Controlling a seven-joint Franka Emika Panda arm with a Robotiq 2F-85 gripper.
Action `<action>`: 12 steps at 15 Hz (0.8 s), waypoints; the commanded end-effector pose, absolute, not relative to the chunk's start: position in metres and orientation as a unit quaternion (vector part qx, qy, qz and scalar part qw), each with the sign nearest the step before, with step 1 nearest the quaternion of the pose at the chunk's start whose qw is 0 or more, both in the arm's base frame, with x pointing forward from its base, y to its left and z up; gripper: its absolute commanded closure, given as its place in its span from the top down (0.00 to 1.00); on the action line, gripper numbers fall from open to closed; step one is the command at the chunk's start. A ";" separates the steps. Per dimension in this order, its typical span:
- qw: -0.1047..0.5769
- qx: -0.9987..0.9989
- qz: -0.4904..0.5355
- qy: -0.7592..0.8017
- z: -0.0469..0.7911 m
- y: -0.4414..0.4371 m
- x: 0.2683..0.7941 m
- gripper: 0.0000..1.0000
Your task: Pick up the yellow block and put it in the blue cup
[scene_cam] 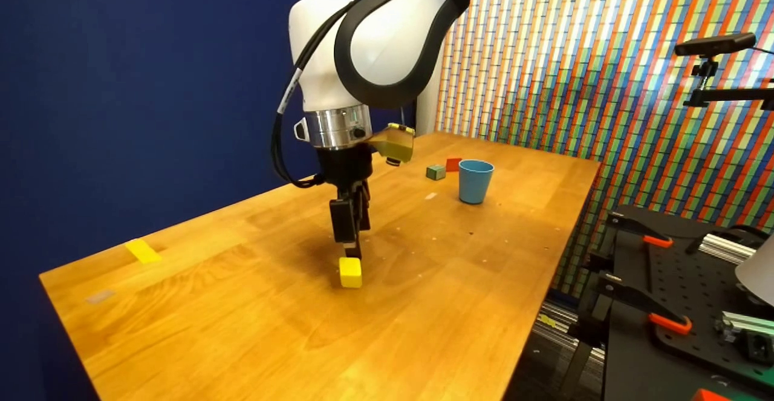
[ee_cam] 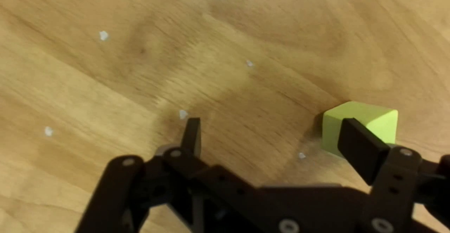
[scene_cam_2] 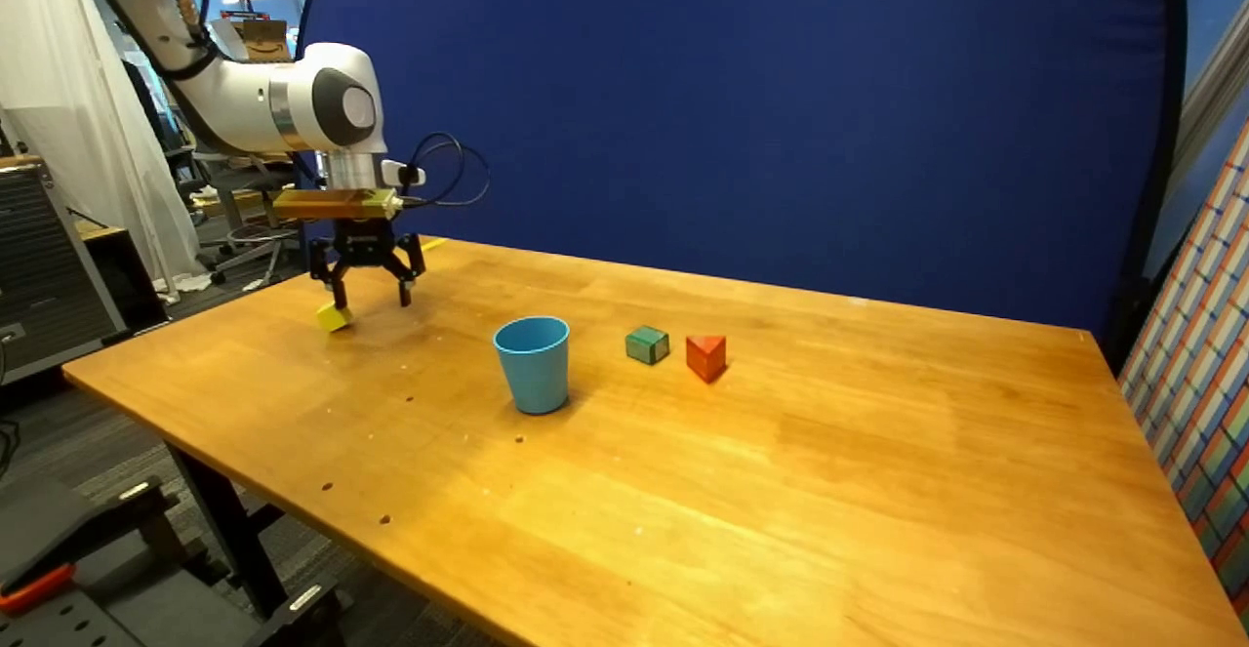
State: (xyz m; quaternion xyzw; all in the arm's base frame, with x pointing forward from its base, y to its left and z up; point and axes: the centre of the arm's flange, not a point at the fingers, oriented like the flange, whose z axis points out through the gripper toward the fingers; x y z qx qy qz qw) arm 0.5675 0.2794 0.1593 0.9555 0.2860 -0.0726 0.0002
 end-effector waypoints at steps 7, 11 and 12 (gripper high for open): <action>-0.007 0.938 -0.077 0.337 0.187 0.357 0.539 1.00; -0.006 0.932 -0.071 0.355 0.200 0.379 0.533 1.00; -0.006 0.931 -0.072 0.357 0.200 0.381 0.532 1.00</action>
